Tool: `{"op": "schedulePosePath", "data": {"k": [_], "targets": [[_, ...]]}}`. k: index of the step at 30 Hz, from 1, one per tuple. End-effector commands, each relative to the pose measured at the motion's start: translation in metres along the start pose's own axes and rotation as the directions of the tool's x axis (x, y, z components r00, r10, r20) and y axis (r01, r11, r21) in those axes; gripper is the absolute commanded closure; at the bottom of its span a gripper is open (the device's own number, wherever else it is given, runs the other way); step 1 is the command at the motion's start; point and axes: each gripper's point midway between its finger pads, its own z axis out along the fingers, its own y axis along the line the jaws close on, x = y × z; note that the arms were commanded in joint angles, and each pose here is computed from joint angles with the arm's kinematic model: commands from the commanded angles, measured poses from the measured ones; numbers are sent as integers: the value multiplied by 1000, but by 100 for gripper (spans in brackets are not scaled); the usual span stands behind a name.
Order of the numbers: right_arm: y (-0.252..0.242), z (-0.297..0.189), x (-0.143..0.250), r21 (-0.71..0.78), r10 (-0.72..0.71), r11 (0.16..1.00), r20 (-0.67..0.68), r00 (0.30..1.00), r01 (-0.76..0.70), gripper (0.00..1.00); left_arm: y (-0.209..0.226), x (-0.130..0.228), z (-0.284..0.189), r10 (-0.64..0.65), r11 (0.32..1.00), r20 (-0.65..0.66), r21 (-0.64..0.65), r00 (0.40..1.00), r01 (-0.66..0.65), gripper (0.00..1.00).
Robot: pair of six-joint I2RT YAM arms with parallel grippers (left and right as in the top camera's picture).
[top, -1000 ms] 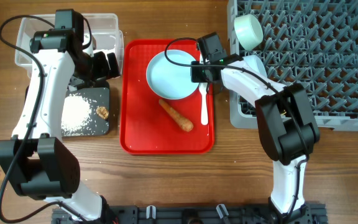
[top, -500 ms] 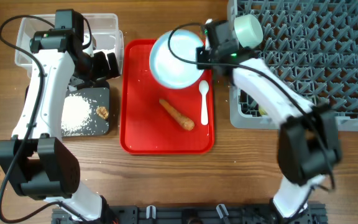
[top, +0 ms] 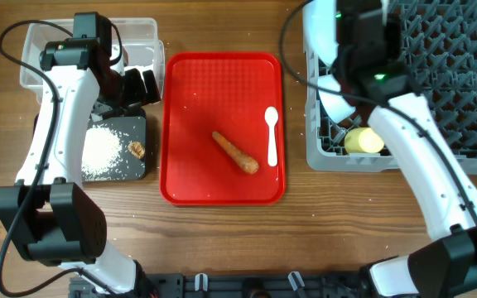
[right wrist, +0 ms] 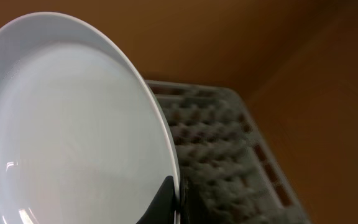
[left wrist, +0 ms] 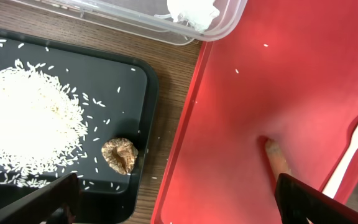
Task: Sort waste into correct bins and load items into the dishwasher rack
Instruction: 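Lift the blue plate and stand it upright in the dish rack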
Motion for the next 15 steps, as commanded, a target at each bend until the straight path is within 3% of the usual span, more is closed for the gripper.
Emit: {"op": "schedulePosePath", "data": {"k": [1, 3, 6, 9, 15], "targets": [[-74, 20, 8, 204, 32, 979, -49, 998, -21, 96, -2, -6, -15, 4, 1000, 47, 2, 999, -4, 0], [-94, 28, 16, 243, 49, 969, -72, 996, -30, 96, -2, -6, -15, 4, 1000, 47, 2, 999, -4, 0], [-111, 45, 32, 261, -56, 961, -144, 988, 92, 96, -2, -6, -15, 4, 1000, 47, 2, 999, -4, 0], [-102, 61, 44, 240, -157, 949, -201, 967, 204, 96, -2, -6, -15, 4, 1000, 47, 3, 999, -4, 0], [-74, 93, 71, 192, -231, 938, -271, 935, 287, 96, -2, -6, -15, 4, 1000, 47, 3, 999, -4, 0]]}}
